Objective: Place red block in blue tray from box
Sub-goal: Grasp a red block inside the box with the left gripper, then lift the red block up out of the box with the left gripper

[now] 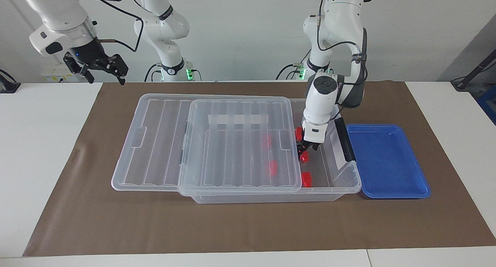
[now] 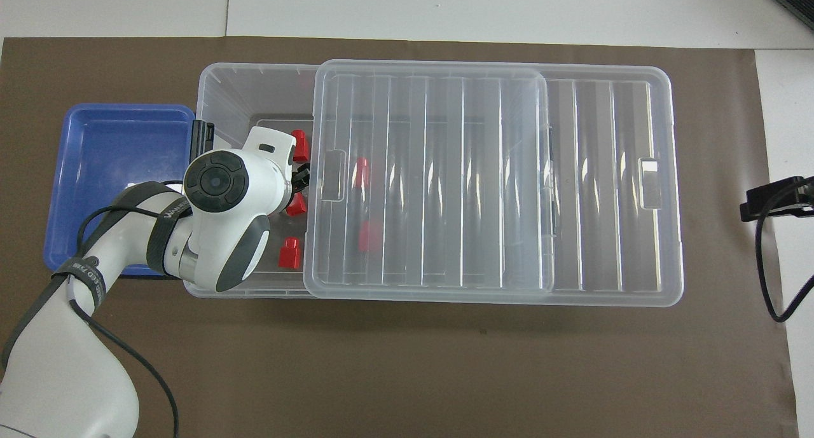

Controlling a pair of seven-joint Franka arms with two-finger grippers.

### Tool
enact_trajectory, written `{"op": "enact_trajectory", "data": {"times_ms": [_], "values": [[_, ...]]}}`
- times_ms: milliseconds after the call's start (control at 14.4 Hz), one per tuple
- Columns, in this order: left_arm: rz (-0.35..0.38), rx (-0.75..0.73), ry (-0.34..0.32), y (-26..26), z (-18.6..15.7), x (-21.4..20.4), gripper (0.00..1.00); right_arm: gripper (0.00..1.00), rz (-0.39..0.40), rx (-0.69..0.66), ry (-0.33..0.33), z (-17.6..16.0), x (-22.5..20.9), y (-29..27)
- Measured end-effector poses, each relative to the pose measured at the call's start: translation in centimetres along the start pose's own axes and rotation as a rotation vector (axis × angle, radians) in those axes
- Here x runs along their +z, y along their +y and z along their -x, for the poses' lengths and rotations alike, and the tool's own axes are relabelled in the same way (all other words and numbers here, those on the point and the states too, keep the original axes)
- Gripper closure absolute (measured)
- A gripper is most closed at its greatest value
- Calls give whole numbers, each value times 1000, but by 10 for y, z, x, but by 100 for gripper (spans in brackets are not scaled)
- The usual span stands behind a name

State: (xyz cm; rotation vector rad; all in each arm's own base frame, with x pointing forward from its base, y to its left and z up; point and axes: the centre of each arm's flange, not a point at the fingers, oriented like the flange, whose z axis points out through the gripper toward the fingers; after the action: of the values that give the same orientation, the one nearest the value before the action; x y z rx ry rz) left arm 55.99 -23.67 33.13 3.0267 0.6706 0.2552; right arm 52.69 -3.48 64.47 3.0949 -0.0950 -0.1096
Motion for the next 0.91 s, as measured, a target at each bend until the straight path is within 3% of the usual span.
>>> {"op": "enact_trajectory", "data": {"times_ms": [278,905], "values": [[-38,43,9,-5,7,10,0,0,0,-2,1,0,0,-1],[-42,73,3,3,21,12,0,0,1,-12,1,0,0,-7]]}}
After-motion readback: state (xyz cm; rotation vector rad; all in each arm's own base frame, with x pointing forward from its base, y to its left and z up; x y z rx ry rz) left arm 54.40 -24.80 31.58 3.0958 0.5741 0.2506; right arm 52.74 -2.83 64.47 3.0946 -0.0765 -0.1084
